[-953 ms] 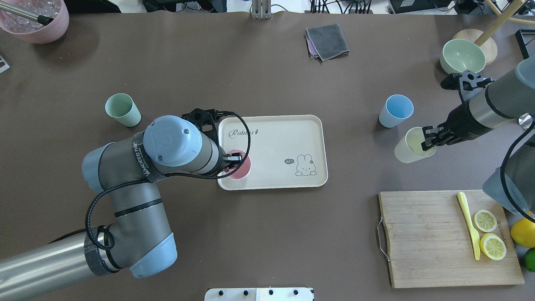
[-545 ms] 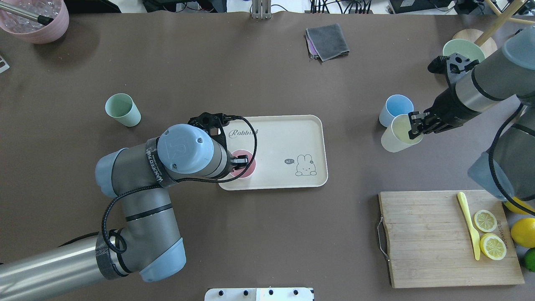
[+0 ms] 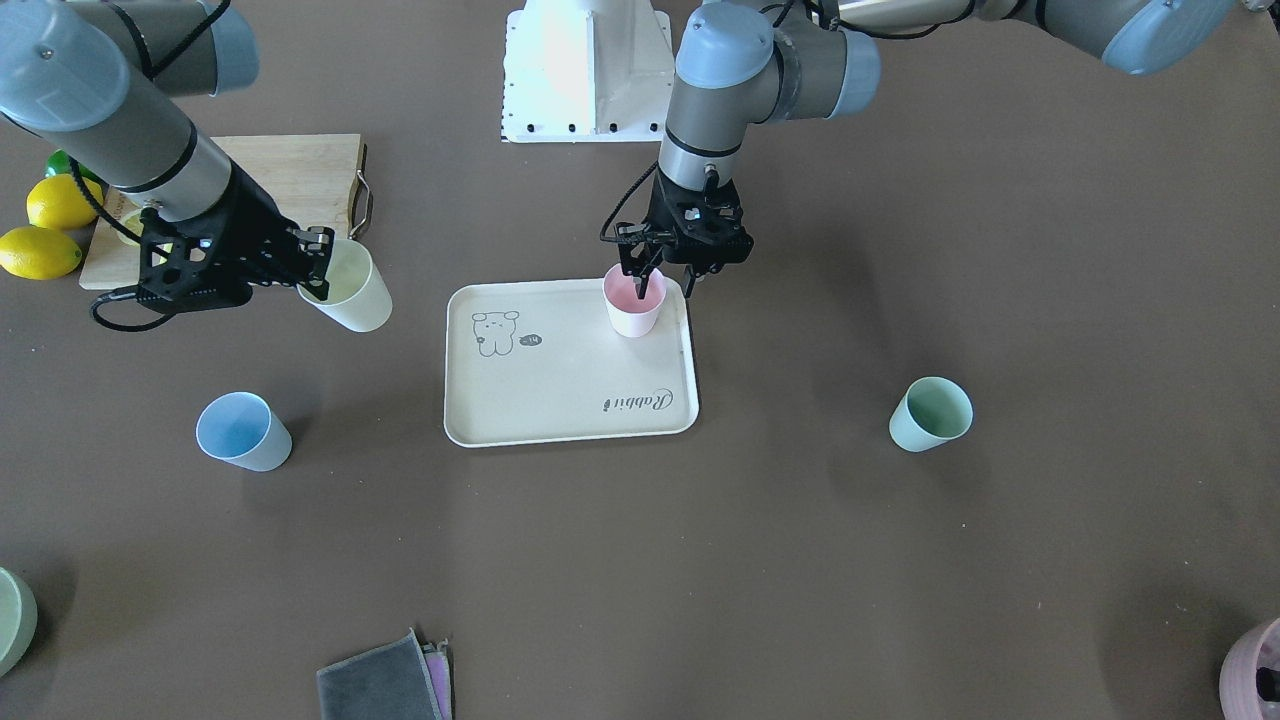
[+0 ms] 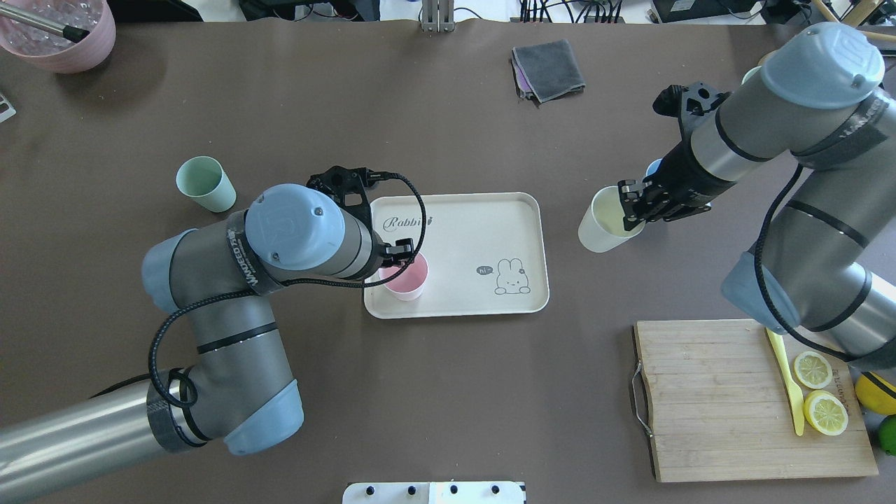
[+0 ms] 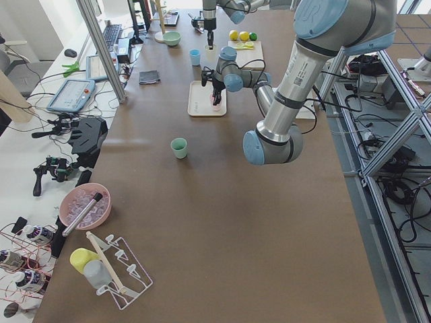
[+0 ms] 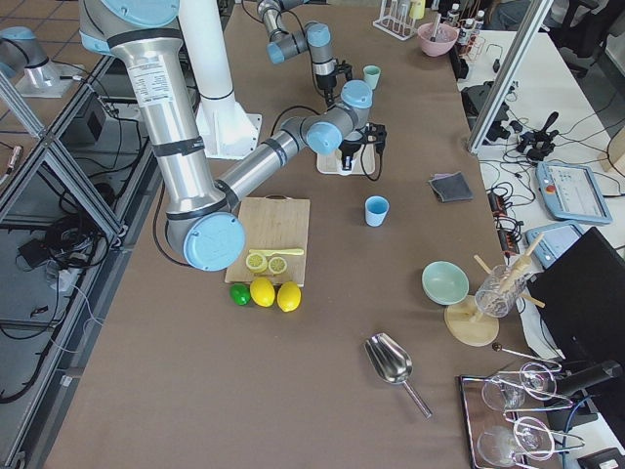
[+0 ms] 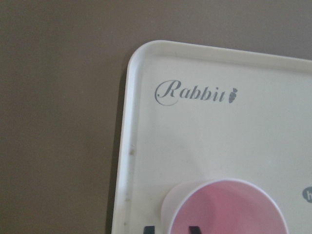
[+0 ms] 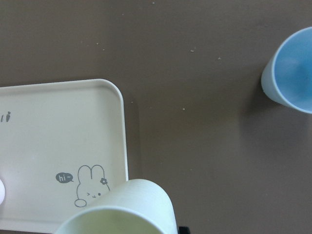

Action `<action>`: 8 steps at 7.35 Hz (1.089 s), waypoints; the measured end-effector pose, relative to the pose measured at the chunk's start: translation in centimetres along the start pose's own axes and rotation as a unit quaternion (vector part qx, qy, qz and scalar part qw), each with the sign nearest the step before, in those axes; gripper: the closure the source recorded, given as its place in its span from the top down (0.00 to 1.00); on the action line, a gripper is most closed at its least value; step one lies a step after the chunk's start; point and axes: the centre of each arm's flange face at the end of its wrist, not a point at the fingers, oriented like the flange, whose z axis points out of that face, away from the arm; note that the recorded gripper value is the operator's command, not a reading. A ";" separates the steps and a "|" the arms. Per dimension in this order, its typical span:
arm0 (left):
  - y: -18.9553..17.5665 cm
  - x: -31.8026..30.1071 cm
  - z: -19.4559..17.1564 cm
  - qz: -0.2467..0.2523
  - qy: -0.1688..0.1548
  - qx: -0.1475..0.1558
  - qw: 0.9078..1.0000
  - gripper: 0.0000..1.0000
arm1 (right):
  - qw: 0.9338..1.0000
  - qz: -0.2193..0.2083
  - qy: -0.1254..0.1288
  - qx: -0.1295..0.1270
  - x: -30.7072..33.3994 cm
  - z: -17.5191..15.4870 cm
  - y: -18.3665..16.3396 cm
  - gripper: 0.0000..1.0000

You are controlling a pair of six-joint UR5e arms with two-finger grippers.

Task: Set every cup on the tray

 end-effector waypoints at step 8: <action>-22.2 -20.3 -9.8 0.114 -0.024 -0.030 0.993 0.97 | 0.999 0.005 0.045 0.008 -10.0 10.7 3.1 0.00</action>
